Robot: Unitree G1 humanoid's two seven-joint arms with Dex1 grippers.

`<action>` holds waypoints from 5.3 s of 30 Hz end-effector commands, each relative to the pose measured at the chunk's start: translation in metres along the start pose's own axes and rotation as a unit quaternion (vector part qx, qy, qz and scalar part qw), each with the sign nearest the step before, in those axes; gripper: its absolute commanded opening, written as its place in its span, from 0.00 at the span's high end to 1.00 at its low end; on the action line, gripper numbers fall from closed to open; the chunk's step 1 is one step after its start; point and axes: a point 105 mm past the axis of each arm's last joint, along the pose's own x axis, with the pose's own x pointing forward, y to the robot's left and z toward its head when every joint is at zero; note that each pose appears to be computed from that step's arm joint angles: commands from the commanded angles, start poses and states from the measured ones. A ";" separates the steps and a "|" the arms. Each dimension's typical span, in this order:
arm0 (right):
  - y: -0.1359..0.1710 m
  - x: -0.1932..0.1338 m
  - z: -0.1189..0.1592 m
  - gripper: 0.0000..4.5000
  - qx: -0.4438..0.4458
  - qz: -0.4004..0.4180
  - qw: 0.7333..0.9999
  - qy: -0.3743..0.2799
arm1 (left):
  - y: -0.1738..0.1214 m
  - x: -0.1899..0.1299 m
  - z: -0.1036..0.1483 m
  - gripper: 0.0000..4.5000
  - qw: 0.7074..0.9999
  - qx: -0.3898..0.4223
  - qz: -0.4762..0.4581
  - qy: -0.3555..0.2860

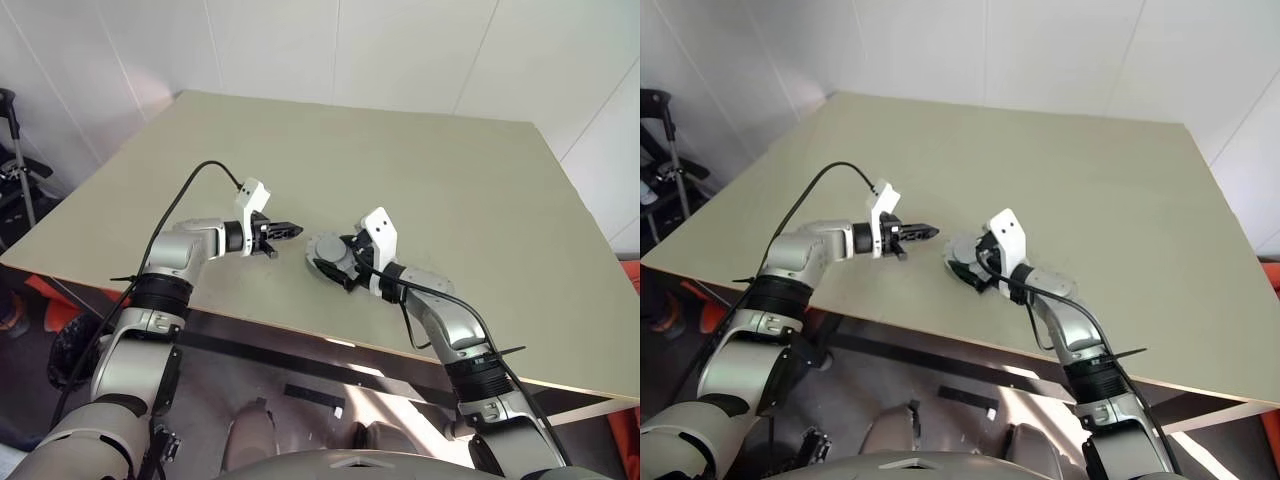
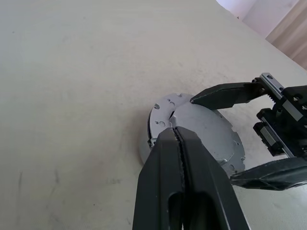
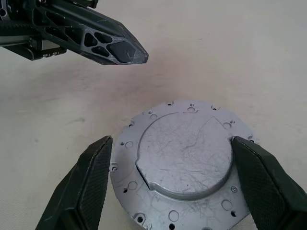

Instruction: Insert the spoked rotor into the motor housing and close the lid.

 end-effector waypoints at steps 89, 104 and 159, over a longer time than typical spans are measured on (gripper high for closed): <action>-0.012 0.009 -0.006 0.28 -0.053 -0.024 0.998 0.005 | -0.014 0.052 -0.015 1.00 0.992 -0.106 -0.026 0.066; -0.011 0.007 0.001 0.01 -0.042 -0.017 0.999 -0.010 | -0.004 0.044 -0.010 1.00 0.993 -0.102 -0.008 0.056; -0.024 -0.017 -0.004 0.01 0.430 -0.028 0.897 0.093 | -0.007 0.044 -0.005 1.00 0.994 -0.098 -0.023 0.045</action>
